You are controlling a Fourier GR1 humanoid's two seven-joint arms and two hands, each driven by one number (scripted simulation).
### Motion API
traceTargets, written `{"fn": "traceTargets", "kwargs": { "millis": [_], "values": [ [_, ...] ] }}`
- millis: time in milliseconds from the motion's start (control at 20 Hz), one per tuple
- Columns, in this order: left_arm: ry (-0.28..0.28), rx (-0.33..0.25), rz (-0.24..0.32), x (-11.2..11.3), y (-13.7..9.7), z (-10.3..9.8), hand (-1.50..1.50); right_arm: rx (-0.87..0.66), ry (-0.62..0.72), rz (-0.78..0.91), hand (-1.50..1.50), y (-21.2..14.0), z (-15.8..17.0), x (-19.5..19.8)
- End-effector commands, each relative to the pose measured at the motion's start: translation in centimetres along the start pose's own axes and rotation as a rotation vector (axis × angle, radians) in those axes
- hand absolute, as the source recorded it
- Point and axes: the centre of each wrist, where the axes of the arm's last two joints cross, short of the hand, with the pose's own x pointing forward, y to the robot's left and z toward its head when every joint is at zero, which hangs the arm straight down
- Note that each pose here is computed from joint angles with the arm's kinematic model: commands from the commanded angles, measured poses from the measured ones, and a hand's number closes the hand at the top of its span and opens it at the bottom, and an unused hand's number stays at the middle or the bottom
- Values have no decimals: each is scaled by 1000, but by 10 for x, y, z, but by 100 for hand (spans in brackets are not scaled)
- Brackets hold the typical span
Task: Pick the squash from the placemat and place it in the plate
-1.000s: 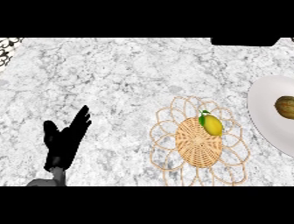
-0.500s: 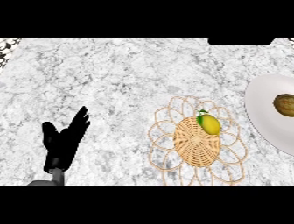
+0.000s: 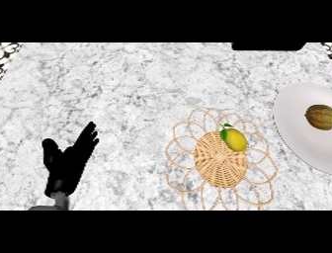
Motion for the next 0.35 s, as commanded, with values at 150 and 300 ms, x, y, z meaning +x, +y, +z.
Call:
{"fn": "traceTargets", "kwargs": {
  "millis": [150, 300],
  "values": [
    [4, 2, 5, 2, -4, 0, 0, 84, -105, -56, -150, -12, 42, -17],
    [-9, 11, 17, 7, 1, -7, 0, 77, -98, -60, -150, -17, 42, -14]
  ]
}}
